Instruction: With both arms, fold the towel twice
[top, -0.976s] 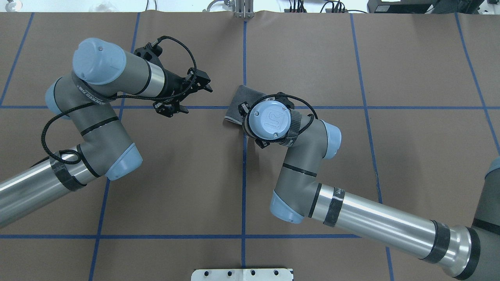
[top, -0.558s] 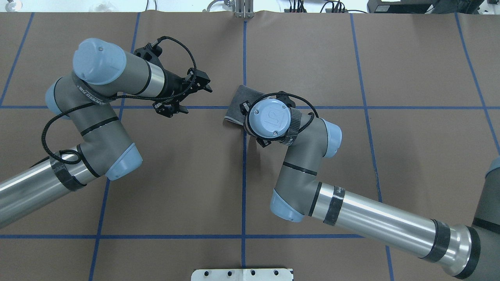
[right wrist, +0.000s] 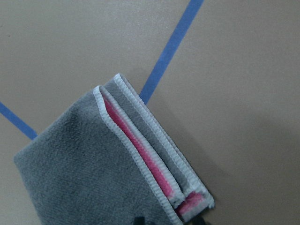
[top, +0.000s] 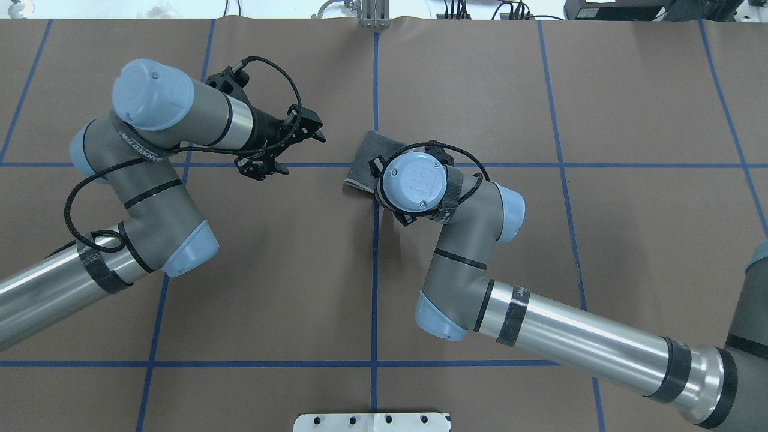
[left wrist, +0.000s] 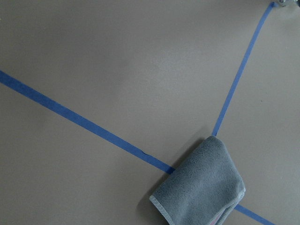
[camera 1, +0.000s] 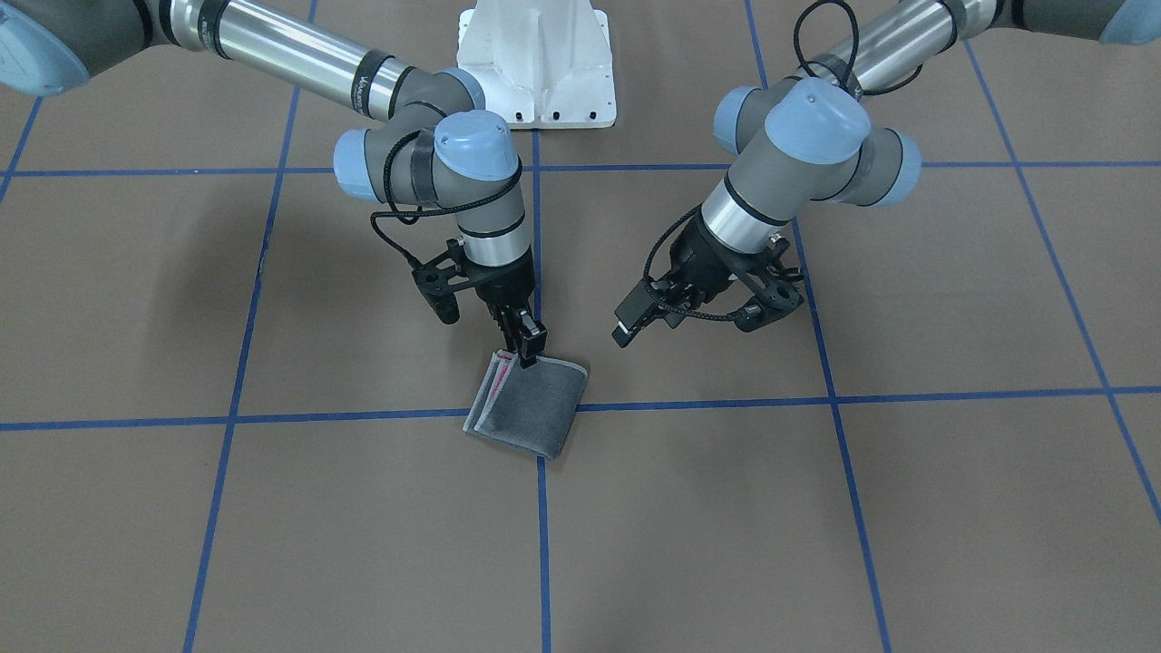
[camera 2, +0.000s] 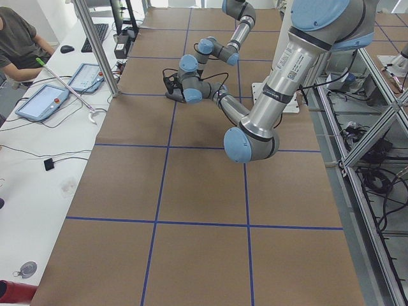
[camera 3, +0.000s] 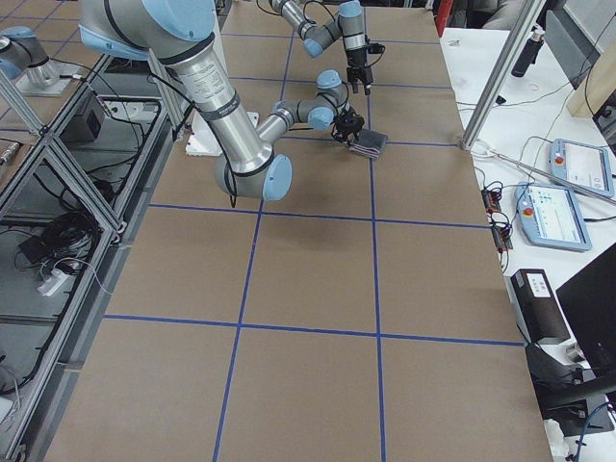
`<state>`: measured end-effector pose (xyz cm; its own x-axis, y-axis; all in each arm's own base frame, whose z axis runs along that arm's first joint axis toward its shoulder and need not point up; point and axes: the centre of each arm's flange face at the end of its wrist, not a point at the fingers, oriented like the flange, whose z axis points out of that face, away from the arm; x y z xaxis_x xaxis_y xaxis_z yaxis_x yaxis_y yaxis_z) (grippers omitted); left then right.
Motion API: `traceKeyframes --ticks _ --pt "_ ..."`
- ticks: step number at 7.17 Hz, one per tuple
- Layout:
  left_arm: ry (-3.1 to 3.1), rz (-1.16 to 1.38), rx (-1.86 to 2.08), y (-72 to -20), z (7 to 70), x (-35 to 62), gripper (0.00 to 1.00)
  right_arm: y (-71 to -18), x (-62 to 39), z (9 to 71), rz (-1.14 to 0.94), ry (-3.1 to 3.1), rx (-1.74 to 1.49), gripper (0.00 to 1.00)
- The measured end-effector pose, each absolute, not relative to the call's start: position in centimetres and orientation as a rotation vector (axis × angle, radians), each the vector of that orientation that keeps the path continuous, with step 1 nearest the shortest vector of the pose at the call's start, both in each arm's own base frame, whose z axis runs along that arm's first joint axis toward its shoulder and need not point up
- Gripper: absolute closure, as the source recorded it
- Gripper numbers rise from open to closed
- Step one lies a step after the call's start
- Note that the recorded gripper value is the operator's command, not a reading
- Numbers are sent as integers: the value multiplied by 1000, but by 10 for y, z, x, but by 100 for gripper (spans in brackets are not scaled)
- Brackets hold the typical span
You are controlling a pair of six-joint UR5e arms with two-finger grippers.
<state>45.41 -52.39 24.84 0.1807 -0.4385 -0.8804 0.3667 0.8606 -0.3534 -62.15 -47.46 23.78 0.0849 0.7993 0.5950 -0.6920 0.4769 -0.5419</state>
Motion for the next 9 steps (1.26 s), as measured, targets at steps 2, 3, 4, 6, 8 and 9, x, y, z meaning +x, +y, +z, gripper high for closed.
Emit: traceKeyframes --ticks 2,3,4,6,8,9 --pt "1267 -569 -67 -524 249 454 0 -476 -621 237 1119 -984 -132 84" --pt "1267 -569 -67 -524 249 455 0 -476 -621 237 1120 -984 -132 93" --pt "1266 -569 -68 -524 249 455 0 -476 -620 236 1120 -985 -132 100" --pt "1265 -570 -70 -523 249 457 0 -477 -620 235 1119 -987 -132 100" --pt "1264 -571 -71 -522 250 458 0 -482 -614 233 1120 -991 -129 100" --pt "1265 -571 -72 -522 249 458 0 -489 -608 231 1126 -993 -128 100"
